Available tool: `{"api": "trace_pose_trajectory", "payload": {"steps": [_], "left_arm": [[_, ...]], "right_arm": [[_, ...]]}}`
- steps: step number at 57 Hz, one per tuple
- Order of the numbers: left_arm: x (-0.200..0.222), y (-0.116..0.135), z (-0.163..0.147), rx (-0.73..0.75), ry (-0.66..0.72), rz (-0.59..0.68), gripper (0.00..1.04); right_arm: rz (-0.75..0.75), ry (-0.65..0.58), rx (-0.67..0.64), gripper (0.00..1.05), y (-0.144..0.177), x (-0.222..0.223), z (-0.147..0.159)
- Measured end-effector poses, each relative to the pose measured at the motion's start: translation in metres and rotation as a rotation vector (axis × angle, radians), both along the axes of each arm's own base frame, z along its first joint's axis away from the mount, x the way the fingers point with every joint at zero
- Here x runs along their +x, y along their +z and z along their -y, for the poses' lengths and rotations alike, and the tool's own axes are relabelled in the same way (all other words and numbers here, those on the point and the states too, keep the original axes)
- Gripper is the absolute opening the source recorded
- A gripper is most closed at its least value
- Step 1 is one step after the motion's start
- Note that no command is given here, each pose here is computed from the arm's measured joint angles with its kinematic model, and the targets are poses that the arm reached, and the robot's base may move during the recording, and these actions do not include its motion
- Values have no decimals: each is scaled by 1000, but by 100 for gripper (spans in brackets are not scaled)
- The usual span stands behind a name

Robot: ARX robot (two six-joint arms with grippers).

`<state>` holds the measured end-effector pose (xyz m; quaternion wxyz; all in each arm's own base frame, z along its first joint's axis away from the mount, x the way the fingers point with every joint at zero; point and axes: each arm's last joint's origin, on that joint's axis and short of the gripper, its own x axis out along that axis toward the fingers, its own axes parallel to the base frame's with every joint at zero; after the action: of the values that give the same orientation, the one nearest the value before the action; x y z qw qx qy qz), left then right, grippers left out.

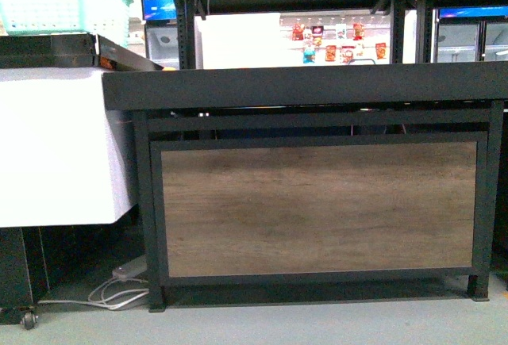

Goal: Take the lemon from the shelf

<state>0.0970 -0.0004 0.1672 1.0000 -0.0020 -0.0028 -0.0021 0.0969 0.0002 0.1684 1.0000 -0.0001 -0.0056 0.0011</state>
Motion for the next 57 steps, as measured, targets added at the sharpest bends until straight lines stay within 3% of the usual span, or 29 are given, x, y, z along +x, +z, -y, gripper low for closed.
{"api": "trace_pose_trajectory", "payload": {"steps": [57], "left_arm": [[0, 0, 0, 0, 0, 0, 97]], "right_arm": [[0, 0, 0, 97, 0, 0, 0]]}}
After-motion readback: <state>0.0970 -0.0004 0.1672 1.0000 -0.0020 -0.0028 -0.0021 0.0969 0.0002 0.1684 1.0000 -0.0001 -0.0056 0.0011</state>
